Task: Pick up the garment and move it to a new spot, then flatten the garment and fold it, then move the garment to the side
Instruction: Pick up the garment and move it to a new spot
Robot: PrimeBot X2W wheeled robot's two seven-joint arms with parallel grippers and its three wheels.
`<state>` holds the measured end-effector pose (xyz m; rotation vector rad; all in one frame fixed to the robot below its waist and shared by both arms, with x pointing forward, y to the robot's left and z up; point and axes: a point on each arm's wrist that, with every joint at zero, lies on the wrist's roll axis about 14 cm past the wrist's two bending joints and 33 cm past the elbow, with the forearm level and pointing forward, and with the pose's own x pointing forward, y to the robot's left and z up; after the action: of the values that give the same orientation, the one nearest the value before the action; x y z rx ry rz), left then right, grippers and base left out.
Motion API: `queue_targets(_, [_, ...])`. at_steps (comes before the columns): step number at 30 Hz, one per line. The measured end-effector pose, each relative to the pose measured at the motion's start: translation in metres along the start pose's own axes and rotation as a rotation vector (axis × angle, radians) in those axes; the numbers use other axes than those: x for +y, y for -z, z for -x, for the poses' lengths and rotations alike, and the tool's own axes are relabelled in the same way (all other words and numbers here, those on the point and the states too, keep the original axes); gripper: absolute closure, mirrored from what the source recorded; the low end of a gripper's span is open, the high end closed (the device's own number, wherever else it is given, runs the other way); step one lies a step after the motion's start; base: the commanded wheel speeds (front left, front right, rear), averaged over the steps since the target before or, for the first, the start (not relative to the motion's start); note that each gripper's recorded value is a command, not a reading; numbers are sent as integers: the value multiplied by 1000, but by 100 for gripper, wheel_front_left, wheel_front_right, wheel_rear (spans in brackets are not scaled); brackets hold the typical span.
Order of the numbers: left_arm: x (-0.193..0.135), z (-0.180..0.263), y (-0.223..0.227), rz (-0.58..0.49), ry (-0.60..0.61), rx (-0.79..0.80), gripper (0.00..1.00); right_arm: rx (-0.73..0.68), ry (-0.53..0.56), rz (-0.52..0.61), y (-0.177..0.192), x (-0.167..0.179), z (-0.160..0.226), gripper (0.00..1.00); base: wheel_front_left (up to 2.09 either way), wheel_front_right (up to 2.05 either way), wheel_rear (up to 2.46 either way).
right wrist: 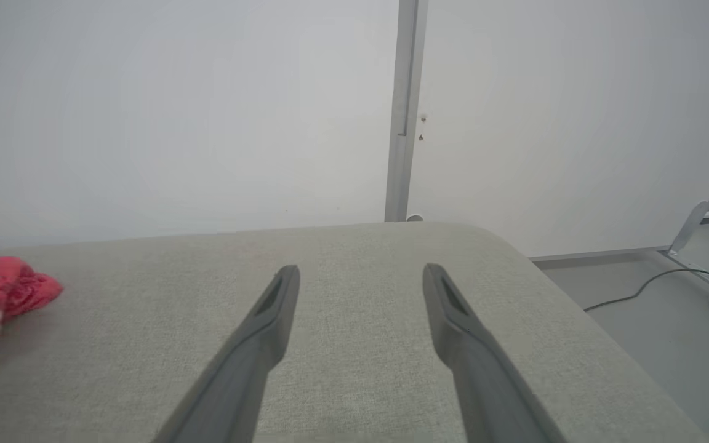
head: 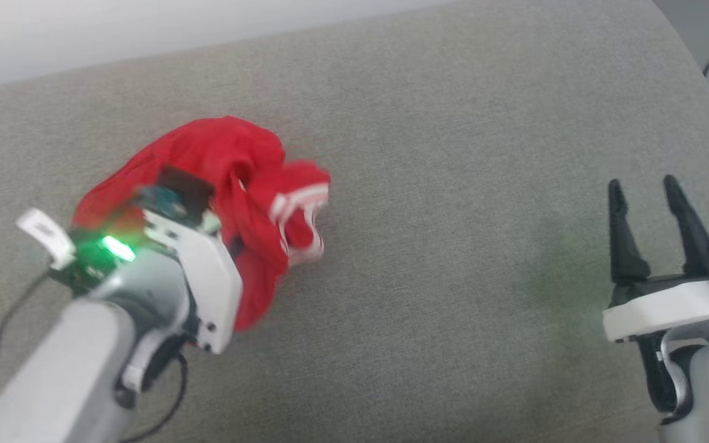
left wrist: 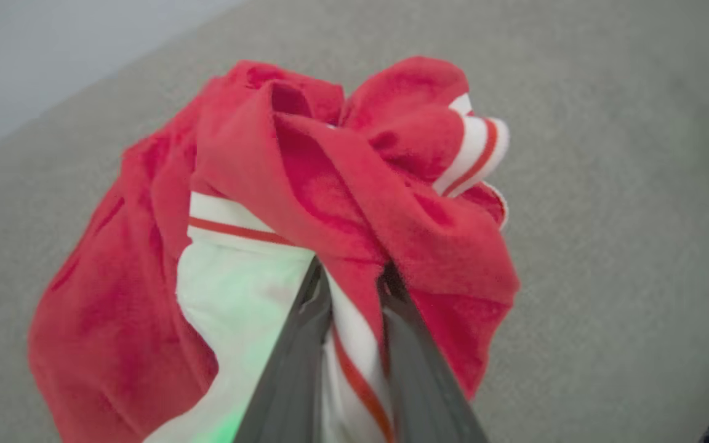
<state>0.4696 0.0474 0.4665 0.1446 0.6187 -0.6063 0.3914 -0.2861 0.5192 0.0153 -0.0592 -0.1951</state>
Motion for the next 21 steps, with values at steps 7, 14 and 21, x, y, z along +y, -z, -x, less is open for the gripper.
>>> queue_targets(7, [-14, -24, 60, 18, 32, 172, 100, 10, -17, -7, 6, 6, -3, 0, 0, 0, 0])
queue_targets(14, [-21, -33, 77, 26, 52, 211, 81, 8, -38, -10, 7, 12, -7, 0, 0, 0, 0])
queue_targets(21, [-26, -20, 55, 49, 73, 99, 0, -18, -69, -8, -3, 19, -7, 0, 0, 0, 0])
